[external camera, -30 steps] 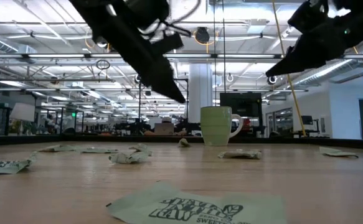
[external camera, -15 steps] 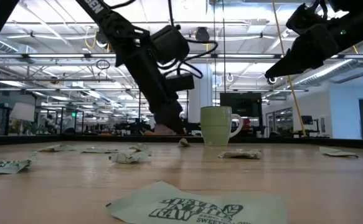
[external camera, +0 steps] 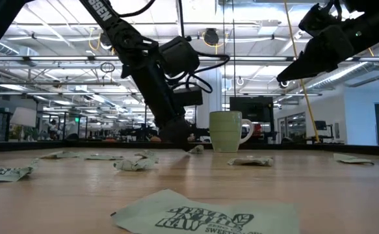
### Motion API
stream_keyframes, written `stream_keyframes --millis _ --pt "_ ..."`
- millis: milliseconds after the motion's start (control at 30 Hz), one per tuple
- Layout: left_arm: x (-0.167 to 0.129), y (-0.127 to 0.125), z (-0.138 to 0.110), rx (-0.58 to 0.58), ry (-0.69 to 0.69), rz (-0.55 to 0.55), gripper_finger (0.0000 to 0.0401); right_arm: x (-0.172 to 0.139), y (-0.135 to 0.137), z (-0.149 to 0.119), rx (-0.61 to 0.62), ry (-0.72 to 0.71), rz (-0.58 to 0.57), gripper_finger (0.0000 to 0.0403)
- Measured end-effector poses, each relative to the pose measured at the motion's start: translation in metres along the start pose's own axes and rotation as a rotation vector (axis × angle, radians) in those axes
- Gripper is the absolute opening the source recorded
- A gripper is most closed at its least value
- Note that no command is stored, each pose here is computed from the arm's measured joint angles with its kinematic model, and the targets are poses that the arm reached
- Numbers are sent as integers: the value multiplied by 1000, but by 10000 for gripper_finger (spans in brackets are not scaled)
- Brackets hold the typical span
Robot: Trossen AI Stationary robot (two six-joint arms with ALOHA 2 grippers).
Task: Pick and place Stevia / Truvia into bins
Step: Put the stevia packet into the orange bin
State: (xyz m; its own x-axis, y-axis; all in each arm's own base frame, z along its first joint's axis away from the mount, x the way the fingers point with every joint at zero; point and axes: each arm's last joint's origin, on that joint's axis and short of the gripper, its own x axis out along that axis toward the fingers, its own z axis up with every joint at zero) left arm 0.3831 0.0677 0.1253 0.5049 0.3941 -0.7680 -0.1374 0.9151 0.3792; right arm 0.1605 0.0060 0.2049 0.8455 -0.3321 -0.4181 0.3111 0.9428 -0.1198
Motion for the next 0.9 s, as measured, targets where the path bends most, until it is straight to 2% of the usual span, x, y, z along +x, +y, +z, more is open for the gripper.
stream_keyframes --millis 367,900 --pt "-4 -10 10 -13 -92 -25 113 0 0 0 -1 0 0 175" --pt "0 -4 12 1 -124 -11 113 0 0 0 -2 0 0 172"
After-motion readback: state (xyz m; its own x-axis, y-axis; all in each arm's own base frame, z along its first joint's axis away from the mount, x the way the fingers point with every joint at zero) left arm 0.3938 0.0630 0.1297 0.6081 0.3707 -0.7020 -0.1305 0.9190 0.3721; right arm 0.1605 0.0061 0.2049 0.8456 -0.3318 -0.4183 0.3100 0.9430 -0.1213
